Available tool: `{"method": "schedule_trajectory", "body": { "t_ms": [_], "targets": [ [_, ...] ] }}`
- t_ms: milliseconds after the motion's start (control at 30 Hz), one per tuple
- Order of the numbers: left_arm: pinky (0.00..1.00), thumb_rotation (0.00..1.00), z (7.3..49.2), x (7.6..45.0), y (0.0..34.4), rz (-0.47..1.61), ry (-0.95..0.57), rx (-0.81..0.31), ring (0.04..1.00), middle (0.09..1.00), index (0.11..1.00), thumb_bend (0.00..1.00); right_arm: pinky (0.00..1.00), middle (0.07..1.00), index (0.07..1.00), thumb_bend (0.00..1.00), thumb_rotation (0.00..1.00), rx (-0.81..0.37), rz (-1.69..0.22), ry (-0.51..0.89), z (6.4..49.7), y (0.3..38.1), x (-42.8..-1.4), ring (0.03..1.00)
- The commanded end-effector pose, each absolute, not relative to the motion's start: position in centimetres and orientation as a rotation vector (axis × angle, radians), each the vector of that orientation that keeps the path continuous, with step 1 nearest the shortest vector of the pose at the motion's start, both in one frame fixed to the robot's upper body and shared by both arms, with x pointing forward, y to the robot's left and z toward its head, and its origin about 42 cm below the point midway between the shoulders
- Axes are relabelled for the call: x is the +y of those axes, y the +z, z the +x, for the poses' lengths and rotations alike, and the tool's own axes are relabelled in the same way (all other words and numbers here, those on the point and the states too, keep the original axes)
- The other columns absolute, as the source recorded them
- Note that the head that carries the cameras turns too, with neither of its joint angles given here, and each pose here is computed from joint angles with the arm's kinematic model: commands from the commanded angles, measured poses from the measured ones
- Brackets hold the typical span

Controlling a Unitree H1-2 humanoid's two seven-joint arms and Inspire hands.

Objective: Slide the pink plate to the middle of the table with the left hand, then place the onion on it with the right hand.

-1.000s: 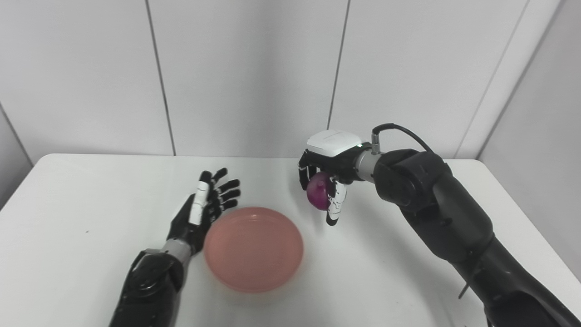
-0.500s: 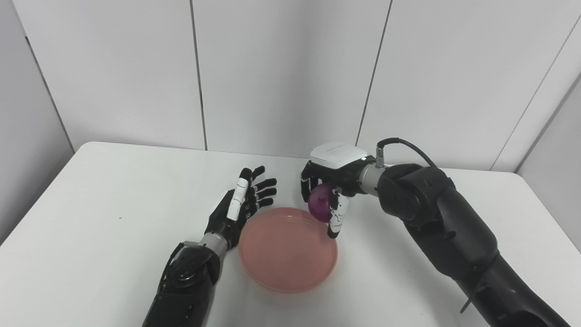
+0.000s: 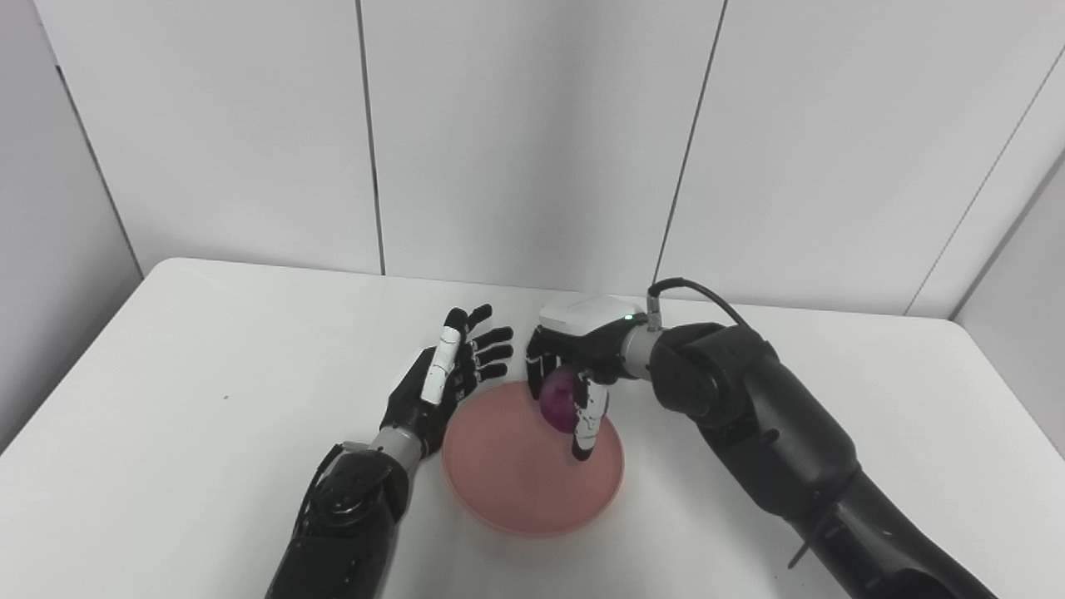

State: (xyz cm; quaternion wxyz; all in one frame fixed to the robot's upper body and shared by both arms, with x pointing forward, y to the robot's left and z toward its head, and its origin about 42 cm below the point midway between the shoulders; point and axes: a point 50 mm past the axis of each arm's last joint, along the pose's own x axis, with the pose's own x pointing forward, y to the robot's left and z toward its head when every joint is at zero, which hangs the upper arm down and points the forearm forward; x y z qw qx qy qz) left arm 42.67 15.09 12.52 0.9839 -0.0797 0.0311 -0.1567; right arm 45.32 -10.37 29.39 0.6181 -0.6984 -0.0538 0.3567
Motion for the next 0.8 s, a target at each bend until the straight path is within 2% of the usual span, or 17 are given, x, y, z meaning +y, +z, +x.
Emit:
{"method": "schedule_trajectory", "body": {
  "t_ms": [0, 167, 233, 433, 567, 633, 733, 767],
  "targets": [
    [0.82, 0.98, 41.6, 14.7, 10.3, -0.168, -0.308, 0.156, 0.827, 0.832, 0.910, 0.84, 0.61, 0.752, 0.494, 0.52, 0.14, -0.238, -1.625, 0.775, 45.7, 32.0, -9.2, 0.729],
    [0.83, 0.98, 41.6, 14.6, 10.2, -0.170, -0.314, 0.156, 0.828, 0.830, 0.914, 0.85, 0.52, 0.725, 0.495, 0.52, 0.15, -0.187, -1.584, 0.775, 46.1, 30.9, -9.0, 0.693],
    [0.82, 0.98, 41.6, 14.6, 10.3, -0.170, -0.312, 0.157, 0.823, 0.830, 0.909, 0.84, 0.47, 0.685, 0.495, 0.52, 0.15, -0.172, -1.578, 0.770, 46.2, 30.5, -9.2, 0.614],
    [0.82, 0.97, 41.6, 14.6, 10.3, -0.171, -0.303, 0.158, 0.828, 0.830, 0.911, 0.85, 0.47, 0.663, 0.493, 0.52, 0.14, -0.178, -1.554, 0.767, 46.3, 29.4, -9.9, 0.602],
    [0.80, 0.97, 41.6, 14.6, 10.3, -0.171, -0.303, 0.158, 0.823, 0.824, 0.906, 0.85, 0.41, 0.585, 0.493, 0.52, 0.14, -0.176, -1.526, 0.779, 46.3, 29.1, -10.1, 0.511],
    [0.80, 0.97, 41.6, 14.5, 10.3, -0.171, -0.307, 0.157, 0.824, 0.825, 0.906, 0.85, 0.40, 0.572, 0.493, 0.52, 0.14, -0.182, -1.519, 0.781, 46.3, 29.0, -10.1, 0.496],
    [0.81, 0.98, 41.7, 14.5, 10.3, -0.171, -0.309, 0.156, 0.824, 0.826, 0.907, 0.85, 0.40, 0.573, 0.493, 0.52, 0.14, -0.185, -1.518, 0.780, 46.2, 29.2, -10.0, 0.496],
    [0.81, 0.98, 41.7, 14.5, 10.3, -0.171, -0.309, 0.156, 0.824, 0.826, 0.908, 0.84, 0.43, 0.611, 0.493, 0.52, 0.14, -0.189, -1.519, 0.781, 46.2, 29.3, -10.0, 0.536]
  ]
}}
